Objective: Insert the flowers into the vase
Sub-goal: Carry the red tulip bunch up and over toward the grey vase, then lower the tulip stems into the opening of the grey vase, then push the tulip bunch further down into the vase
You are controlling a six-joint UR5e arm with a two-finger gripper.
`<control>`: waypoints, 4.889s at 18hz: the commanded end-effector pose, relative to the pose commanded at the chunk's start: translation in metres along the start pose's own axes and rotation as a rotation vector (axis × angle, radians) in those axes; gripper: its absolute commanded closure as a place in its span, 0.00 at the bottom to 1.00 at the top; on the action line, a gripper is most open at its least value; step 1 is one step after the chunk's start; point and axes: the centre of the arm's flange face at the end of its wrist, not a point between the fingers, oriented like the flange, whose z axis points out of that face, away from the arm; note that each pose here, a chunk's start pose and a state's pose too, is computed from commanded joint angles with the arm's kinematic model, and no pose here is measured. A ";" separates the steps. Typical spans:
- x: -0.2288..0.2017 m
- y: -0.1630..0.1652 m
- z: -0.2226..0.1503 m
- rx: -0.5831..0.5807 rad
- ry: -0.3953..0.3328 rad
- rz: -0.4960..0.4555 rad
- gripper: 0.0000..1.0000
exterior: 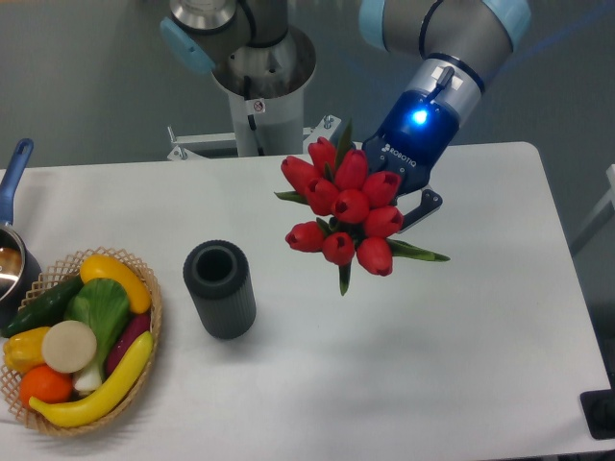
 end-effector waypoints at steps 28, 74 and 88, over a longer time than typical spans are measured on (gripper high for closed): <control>0.025 0.008 0.037 0.195 0.148 0.059 0.60; 0.109 0.083 0.123 0.144 0.340 -0.080 0.60; 0.110 0.133 0.138 0.051 0.334 -0.031 0.59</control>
